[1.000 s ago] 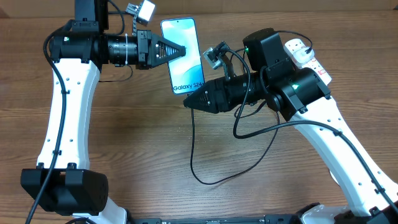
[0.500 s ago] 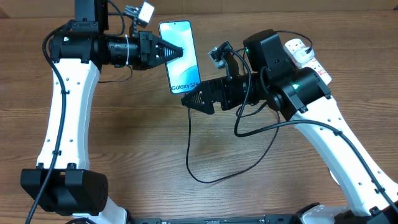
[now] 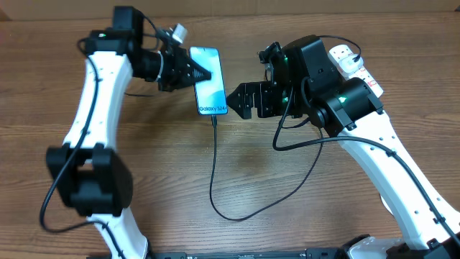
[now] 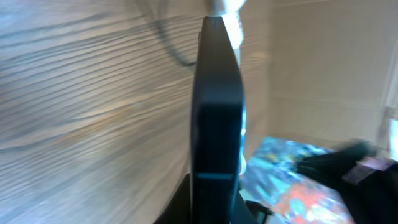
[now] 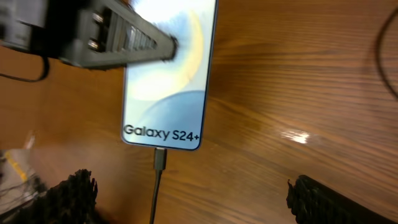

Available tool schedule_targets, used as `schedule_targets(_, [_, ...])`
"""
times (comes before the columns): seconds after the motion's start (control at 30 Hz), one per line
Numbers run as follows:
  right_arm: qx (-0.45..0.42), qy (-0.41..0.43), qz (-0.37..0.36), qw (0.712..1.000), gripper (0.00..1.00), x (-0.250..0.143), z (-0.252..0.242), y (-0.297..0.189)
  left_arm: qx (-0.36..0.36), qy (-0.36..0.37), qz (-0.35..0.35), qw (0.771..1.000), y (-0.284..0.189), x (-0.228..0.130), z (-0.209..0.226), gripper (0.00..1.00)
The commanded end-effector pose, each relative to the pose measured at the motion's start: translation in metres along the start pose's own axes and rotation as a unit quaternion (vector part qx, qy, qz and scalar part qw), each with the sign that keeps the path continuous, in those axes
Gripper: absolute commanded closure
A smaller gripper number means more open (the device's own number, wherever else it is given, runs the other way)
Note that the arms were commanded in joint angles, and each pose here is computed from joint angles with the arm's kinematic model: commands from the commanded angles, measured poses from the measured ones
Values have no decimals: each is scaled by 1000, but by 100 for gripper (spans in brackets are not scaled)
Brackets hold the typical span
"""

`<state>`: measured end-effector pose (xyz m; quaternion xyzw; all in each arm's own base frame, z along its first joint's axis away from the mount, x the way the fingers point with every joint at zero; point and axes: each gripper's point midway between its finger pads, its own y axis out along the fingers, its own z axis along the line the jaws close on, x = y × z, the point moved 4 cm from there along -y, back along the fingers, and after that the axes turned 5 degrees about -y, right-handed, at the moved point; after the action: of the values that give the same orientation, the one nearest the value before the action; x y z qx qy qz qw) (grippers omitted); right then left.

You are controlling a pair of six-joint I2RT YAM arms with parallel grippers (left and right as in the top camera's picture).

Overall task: Plug charger to phone and switch on socket
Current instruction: 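Lower the phone flat onto the table with the left gripper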

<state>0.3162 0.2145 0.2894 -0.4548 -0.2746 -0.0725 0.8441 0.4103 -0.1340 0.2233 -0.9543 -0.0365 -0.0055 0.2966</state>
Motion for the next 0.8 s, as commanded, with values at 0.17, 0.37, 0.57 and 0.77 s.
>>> schedule_targets(0.17, [-57, 1, -35, 998, 0, 11, -12, -11, 98, -1, 7, 995, 48, 15, 38, 96])
schedule_targets(0.37, [-59, 4, -29, 998, 0, 9, -12, -11, 105, -4, -15, 994, 62, 33, 51, 96])
schedule_targets(0.57, [-60, 15, -28, 998, 0, 8, -13, -10, 79, -54, 14, 995, 84, 33, 70, 96])
schedule_targets(0.77, [-62, 17, -22, 998, 0, 6, -14, -10, 26, -78, 63, 995, 109, 26, 88, 96])
